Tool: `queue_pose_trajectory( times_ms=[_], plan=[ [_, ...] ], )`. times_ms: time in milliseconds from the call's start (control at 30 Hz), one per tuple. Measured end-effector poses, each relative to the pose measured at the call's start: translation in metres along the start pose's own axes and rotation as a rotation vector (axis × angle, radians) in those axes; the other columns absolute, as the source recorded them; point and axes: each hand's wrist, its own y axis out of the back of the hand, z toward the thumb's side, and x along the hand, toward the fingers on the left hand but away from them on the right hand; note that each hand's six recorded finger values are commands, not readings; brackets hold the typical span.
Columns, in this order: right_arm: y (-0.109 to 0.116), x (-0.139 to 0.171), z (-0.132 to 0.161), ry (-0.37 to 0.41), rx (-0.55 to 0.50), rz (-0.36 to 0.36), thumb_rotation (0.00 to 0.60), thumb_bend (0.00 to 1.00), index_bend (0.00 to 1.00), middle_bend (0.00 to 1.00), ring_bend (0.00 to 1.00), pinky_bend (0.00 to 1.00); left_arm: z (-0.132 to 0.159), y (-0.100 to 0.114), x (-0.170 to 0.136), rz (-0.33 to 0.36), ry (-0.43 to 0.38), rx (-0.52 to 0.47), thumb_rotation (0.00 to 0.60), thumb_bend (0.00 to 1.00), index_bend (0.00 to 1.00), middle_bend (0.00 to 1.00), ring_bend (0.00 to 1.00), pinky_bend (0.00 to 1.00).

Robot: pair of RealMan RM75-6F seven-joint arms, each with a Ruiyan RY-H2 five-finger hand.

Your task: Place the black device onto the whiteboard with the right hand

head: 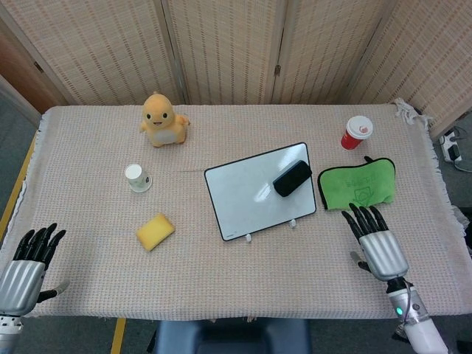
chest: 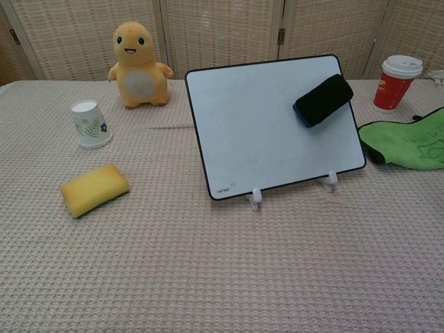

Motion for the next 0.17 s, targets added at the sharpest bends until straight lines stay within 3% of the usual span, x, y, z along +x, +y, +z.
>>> queue_pose_trajectory(
  times_ms=[167],
  plan=[
    [0.002,0.022,-0.013,-0.035,0.021,-0.008,0.600,0.30,0.00,0.00,0.00,0.00,0.002,-0.002,0.001,-0.001,-0.008,0.006,0.600,0.17,0.00,0.00,0.00,0.00]
  ],
)
